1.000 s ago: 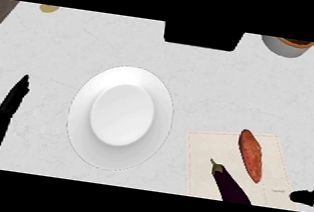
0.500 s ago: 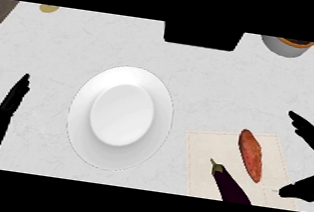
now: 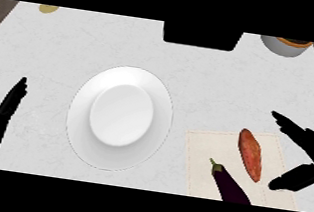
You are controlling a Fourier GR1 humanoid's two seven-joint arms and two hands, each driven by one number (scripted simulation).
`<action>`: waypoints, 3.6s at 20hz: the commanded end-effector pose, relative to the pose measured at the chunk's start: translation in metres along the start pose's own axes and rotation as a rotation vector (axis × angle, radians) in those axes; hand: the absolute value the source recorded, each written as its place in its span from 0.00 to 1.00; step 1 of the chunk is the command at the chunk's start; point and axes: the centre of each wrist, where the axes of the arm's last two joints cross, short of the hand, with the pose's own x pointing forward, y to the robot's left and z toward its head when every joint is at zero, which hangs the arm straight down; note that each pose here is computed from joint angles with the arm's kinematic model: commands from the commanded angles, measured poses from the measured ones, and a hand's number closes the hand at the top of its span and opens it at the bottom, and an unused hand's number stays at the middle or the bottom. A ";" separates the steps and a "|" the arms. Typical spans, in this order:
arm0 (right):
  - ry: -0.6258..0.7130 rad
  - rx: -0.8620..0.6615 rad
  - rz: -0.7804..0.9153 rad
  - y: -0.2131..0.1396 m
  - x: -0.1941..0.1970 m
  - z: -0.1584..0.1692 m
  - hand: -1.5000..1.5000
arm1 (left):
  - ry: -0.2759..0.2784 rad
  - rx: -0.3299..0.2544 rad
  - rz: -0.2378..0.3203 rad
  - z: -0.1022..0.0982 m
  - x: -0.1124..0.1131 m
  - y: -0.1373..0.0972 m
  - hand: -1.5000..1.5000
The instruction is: Pick the sweet potato from the placemat and place it in the plate
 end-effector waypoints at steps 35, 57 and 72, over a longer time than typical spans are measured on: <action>-0.297 -0.012 0.595 0.003 0.104 -0.084 1.00 | -0.091 -0.089 0.009 -0.018 0.024 -0.018 0.50; -1.170 -0.143 0.545 -0.049 0.223 -0.113 1.00 | -0.026 -0.034 0.003 -0.015 0.007 -0.012 0.50; -1.193 0.093 0.505 0.089 0.318 -0.115 1.00 | 0.004 -0.005 -0.003 -0.003 0.014 -0.006 0.50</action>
